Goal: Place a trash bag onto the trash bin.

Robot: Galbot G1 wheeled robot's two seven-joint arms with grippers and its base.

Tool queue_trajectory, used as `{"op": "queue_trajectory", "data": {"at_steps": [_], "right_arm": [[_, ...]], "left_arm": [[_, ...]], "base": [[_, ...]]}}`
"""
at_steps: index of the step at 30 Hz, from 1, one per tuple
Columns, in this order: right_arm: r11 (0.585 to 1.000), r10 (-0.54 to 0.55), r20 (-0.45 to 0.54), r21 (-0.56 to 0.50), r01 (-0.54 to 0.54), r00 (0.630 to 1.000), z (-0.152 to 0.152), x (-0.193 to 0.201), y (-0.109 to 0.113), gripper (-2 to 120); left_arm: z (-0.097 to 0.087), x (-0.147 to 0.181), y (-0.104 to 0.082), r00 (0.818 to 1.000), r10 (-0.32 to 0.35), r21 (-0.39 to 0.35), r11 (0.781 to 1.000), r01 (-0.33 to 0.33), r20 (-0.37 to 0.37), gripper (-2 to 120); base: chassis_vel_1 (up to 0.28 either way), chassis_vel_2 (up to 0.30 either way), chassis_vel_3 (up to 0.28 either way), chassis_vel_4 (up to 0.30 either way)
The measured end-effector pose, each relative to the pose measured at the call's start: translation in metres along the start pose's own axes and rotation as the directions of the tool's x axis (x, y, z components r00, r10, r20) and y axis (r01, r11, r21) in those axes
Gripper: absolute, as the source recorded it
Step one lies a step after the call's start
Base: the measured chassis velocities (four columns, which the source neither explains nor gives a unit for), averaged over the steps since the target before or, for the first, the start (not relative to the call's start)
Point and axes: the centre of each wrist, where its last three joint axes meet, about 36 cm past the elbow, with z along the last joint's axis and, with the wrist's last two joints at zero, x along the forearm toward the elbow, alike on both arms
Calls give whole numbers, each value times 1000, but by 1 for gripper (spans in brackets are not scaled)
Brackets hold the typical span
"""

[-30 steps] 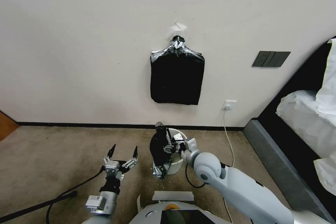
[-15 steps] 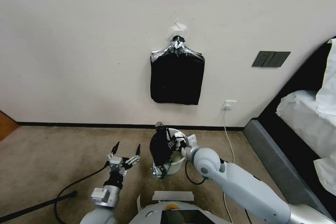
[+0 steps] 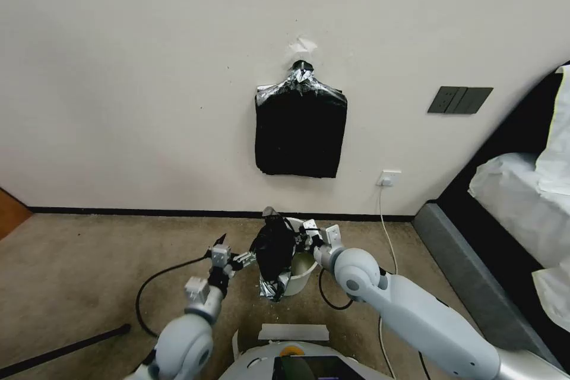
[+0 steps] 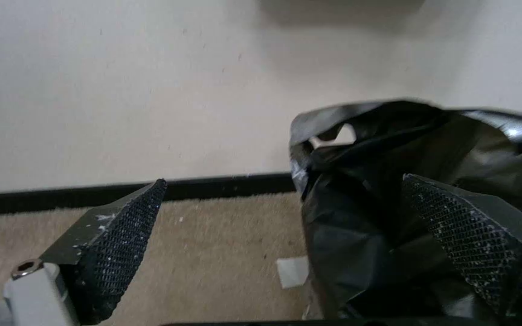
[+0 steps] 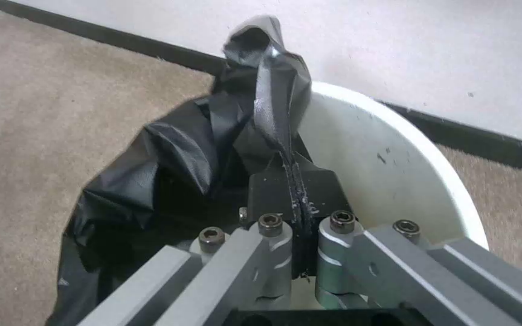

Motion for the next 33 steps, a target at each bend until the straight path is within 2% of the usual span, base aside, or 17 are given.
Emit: {"op": "queue_trajectory", "data": {"at_steps": [5,10,14,21,24,31,33], "right_arm": [[999,-16,4,32,15,1000,-2,-7,4,0],[999,-21,1,42,21,1000,-1,-8,6,0],[999,-20,-1,45,20,1000,1,-7,6,0],[998,1,4,55,-2,1000,0,0,-1,0],[999,10,5,53,-10,1000,0,2,-4,0],[998,27,-8,51,-27,1000,6,6,-9,0],[998,30,-9,50,-29,1000,7,7,-10,0]], "left_arm": [[0,-14,-5,996,-40,7,999,40,-78,100],[-3,-28,-13,992,-55,15,998,57,-113,100],[-14,-37,-21,985,-48,28,998,54,-165,100],[-27,-62,-30,963,-26,69,997,46,-270,100],[-28,-70,-32,960,-27,70,996,48,-279,100],[-28,-89,-37,938,-20,86,995,53,-347,100],[-28,-97,-38,931,-18,90,994,54,-365,96]], "base": [[0,0,0,0],[0,0,0,0],[0,0,0,0],[0,0,0,0],[0,0,0,0],[0,0,0,0],[0,0,0,0]]}}
